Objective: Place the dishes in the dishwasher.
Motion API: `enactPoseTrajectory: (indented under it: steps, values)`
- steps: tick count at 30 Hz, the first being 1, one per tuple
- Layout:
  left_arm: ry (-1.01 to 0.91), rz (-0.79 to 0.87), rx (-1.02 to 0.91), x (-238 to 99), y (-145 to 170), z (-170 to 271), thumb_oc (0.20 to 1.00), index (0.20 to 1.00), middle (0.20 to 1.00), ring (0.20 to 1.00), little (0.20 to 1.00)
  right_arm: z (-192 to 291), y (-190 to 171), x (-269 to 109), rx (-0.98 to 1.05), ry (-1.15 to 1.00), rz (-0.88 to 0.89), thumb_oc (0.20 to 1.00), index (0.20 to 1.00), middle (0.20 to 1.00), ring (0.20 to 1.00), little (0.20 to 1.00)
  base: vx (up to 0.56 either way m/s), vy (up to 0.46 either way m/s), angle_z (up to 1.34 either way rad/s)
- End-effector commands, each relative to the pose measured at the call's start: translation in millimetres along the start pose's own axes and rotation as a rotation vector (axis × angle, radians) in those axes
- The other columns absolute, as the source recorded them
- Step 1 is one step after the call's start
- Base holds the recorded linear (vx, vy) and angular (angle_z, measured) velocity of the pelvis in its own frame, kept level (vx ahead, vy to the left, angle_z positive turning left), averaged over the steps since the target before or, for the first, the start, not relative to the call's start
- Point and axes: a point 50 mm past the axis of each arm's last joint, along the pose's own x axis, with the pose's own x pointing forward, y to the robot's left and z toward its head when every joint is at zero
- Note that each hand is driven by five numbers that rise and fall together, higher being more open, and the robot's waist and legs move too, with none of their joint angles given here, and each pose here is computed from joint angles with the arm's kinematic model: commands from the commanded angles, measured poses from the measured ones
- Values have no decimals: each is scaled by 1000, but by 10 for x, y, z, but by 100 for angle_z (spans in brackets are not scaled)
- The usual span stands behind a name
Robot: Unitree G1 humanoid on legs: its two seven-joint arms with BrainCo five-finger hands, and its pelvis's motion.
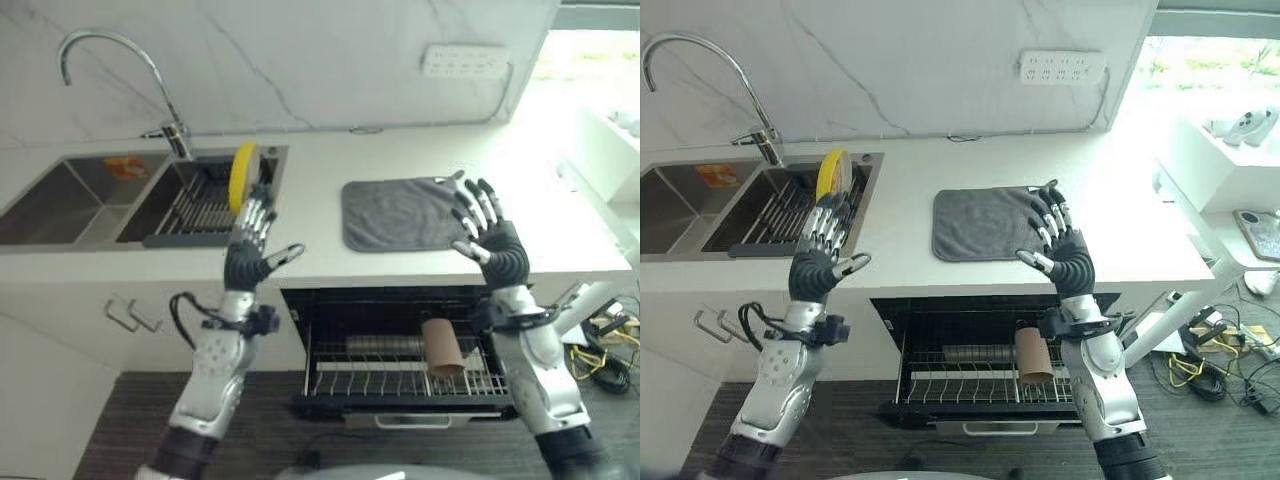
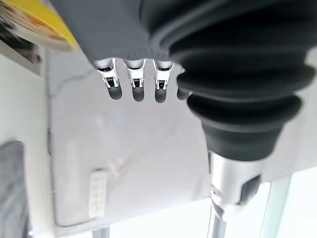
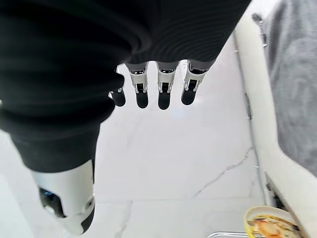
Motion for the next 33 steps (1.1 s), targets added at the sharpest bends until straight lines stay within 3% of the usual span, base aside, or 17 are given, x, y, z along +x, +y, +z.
enactPoseTrajectory:
  steps: [1,13,18,21,23,26,30,33]
  values:
    - [-139,-8,72,195,116,220,1000,1000,1000,1000,1000,271,107,197,-10,-184,54,1000,1000,1000,1000,1000,0,0,0]
    - [-99,-25,82,81,177,190,1000,1000,1000,1000,1000,338,63,145,-91,-193,10,1000,1000,1000,1000,1000,16,43,9]
    - [-124,35,82,1,279,286,1000,1000,1000,1000,1000,458,48,199,-83,-266,-4,1000,1000,1000,1000,1000,-60,665,-6]
    - [-105,-47,115,53,216,195,1000,1000,1000,1000,1000,533,-139,71,3,-309,-122,1000,1000,1000,1000,1000,-89,1102,-20]
    - [-59,-48,166,-21,262,144,1000,1000,1000,1000,1000,480,-113,13,44,-284,-107,1000,1000,1000,1000,1000,-65,715,15]
    - [-53,-47,179,-5,404,150,1000,1000,1000,1000,1000,503,-24,-22,-42,-310,-97,1000,1000,1000,1000,1000,-93,677,-51]
    - [-57,-55,184,53,280,125,1000,1000,1000,1000,1000,382,-108,-11,139,-295,-102,1000,1000,1000,1000,1000,13,54,36]
    - [-51,-56,179,-27,270,117,1000,1000,1000,1000,1000,408,-39,37,145,-314,-84,1000,1000,1000,1000,1000,35,-69,25]
